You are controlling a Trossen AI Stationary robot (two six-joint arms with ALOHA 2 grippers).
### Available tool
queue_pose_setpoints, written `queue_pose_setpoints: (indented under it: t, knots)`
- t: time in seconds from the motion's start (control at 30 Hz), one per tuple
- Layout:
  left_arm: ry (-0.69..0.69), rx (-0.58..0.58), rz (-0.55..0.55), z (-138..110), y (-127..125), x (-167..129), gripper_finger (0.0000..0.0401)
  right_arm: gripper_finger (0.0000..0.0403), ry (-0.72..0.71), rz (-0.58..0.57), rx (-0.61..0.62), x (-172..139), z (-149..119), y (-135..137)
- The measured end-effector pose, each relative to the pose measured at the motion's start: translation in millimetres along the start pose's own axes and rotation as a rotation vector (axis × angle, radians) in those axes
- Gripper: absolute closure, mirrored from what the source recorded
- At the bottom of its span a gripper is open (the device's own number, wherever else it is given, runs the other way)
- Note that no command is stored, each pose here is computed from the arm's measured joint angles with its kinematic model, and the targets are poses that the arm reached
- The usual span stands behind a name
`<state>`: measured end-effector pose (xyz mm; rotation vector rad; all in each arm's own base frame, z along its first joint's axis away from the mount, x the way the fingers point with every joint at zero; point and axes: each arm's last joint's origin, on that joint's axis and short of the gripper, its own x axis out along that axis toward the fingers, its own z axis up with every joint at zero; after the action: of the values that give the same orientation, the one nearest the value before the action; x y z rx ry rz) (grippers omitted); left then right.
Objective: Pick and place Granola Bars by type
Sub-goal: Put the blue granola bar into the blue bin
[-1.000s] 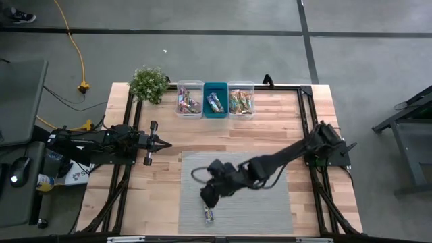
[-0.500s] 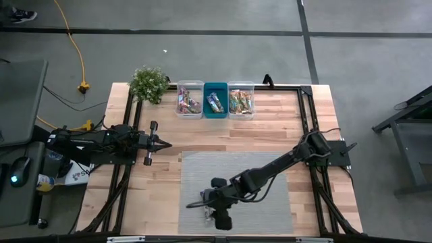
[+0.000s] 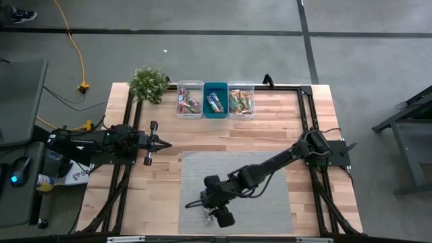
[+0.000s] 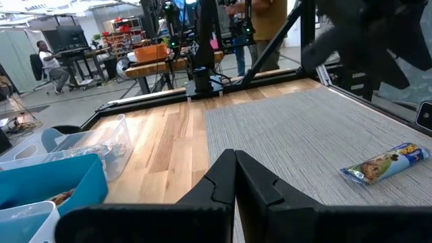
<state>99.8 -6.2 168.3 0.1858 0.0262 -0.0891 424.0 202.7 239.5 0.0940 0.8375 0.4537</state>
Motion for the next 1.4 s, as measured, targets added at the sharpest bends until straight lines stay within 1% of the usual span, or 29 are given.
queue_pose_setpoints:
  t: [0.1,0.17,0.3,0.37,0.4,0.43,0.47,0.53,0.6,0.67,0.7,0.8,0.97,1.17,1.4]
  knots:
    - [0.0,0.0,0.0,0.1,0.0,0.0,0.04,0.021,-0.051,-0.039,-0.05,-4.5,13.8,1.8]
    - [0.0,0.0,0.0,0.0,0.0,0.0,0.04,0.021,-0.068,-0.058,-0.053,-2.2,25.1,4.5]
    - [0.0,0.0,0.0,0.0,0.0,0.0,0.04,0.021,0.01,-0.072,0.036,16.7,42.4,6.2]
    - [0.0,0.0,0.0,0.0,0.0,0.0,0.04,0.021,0.076,-0.075,0.092,26.8,47.1,5.8]
    - [0.0,0.0,0.0,0.0,0.0,0.0,0.04,0.021,0.111,-0.086,0.127,33.6,44.6,4.0]
    - [0.0,0.0,0.0,0.0,0.0,0.0,0.04,0.021,0.114,-0.068,0.181,37.5,41.3,3.0]
    - [0.001,0.0,-0.001,-0.1,-0.1,0.1,0.04,0.021,0.136,-0.052,0.267,40.8,34.5,1.5]
    - [0.001,0.0,-0.001,-0.1,0.0,0.1,0.04,0.021,0.217,-0.024,0.47,47.9,20.1,-4.5]
    - [0.002,0.0,0.0,-0.1,0.0,0.1,0.04,0.021,0.319,0.0,0.631,51.9,7.1,-11.6]
    - [0.001,0.0,-0.001,-0.1,-0.1,0.1,0.04,0.021,0.371,0.008,0.734,56.6,-1.8,-18.1]
    - [0.001,0.0,-0.001,-0.1,0.0,0.1,0.04,0.021,0.379,0.003,0.759,58.4,-4.6,-20.3]
    - [0.002,0.0,-0.001,-0.1,0.0,0.1,0.04,0.021,0.363,-0.014,0.81,61.1,-6.0,-21.8]
    - [0.002,0.0,-0.001,-0.1,-0.1,0.1,0.04,0.021,0.287,-0.131,0.942,61.2,-4.2,-26.9]
    - [0.002,0.0,-0.001,-0.1,0.0,0.1,0.04,0.021,0.159,-0.302,0.994,60.9,-3.3,-33.0]
    - [0.001,0.0,-0.001,-0.1,0.0,0.1,0.04,0.021,0.106,-0.455,1.047,59.1,-8.9,-34.1]
